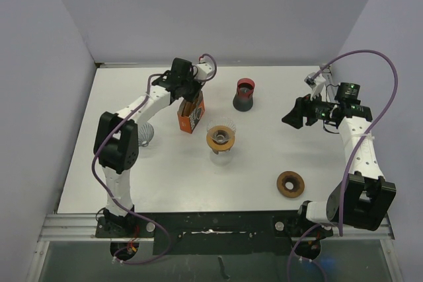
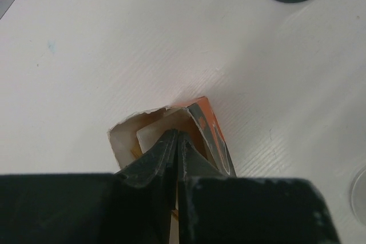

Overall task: Place the coffee filter in the dripper
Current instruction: Pick up the coffee filter from the coffee filter holder.

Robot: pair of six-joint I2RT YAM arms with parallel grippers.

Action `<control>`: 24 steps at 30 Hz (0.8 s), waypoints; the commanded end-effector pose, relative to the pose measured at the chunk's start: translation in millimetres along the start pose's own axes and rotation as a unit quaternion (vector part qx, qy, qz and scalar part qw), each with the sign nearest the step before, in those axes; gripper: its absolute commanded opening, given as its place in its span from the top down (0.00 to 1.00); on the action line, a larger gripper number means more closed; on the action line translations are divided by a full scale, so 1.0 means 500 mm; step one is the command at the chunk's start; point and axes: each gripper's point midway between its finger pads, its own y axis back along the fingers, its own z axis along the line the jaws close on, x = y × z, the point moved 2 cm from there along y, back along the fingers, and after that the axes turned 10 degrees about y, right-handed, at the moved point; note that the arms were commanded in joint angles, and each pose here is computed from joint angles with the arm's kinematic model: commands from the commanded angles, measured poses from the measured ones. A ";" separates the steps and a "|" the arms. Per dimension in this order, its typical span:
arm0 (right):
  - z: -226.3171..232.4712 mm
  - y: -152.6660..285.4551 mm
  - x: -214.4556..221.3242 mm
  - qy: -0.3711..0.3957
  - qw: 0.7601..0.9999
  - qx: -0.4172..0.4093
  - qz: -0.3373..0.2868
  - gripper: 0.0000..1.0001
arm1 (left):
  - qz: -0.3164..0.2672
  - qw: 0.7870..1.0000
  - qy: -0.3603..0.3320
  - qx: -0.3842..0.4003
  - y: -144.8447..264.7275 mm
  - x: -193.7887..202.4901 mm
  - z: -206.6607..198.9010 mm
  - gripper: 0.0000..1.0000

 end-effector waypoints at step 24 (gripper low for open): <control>-0.002 0.008 -0.018 0.027 0.999 0.005 -0.017 0.33 | -0.149 0.984 -0.072 -0.070 0.248 -0.192 0.007 1.00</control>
